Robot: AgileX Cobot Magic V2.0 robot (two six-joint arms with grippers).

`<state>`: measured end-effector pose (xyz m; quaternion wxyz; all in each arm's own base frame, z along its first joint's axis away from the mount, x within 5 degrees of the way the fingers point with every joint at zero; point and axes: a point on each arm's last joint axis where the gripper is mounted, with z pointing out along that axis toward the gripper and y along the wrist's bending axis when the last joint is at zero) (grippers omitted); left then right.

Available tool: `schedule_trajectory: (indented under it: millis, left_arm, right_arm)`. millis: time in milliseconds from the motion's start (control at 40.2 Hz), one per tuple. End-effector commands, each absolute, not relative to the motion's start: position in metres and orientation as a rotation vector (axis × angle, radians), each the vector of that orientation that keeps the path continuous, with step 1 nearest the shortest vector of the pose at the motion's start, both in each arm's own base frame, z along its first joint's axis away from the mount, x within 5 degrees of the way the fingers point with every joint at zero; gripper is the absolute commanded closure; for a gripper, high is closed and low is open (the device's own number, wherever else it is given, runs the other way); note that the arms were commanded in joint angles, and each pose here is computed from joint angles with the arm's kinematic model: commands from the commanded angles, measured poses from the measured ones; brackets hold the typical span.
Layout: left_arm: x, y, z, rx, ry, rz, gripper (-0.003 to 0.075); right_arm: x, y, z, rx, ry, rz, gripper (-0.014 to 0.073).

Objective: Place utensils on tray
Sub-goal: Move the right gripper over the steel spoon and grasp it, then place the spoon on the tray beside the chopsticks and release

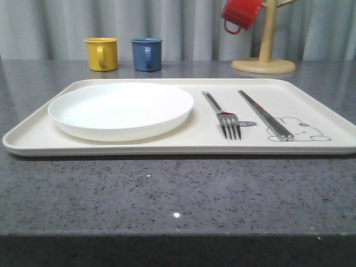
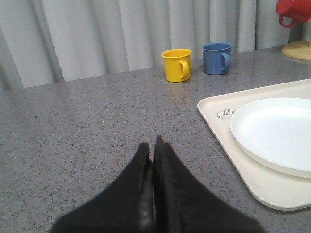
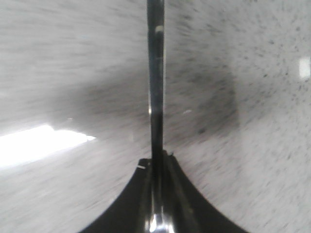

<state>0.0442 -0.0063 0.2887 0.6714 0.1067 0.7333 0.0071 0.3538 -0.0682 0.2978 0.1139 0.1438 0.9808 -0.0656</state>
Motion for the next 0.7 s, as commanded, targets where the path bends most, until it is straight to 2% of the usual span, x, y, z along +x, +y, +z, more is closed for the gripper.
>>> schedule_trajectory:
  millis: [0,124,323,447,671]
  left_arm:
    - [0.044,-0.007,0.305,0.225,1.554,-0.001,0.0738]
    - [0.044,-0.007,0.305,0.225,1.554,-0.001,0.0738]
    - [0.044,-0.007,0.305,0.225,1.554,-0.001,0.0738]
    - [0.044,-0.007,0.305,0.225,1.554,-0.001,0.0738]
    - [0.044,-0.007,0.305,0.225,1.554,-0.001,0.0738]
  right_arm:
    - [0.329,-0.039,0.338,0.401,2.859,-0.162,0.0661]
    - [0.323,0.010,0.351,0.263,2.837,-0.059,0.0661]
    - [0.321,0.067,0.344,0.130,2.872,0.025,0.0661]
    - [0.324,0.083,0.333,0.095,2.909,0.047,0.0661]
    - [0.335,0.090,0.312,0.106,2.975,0.060,0.0661]
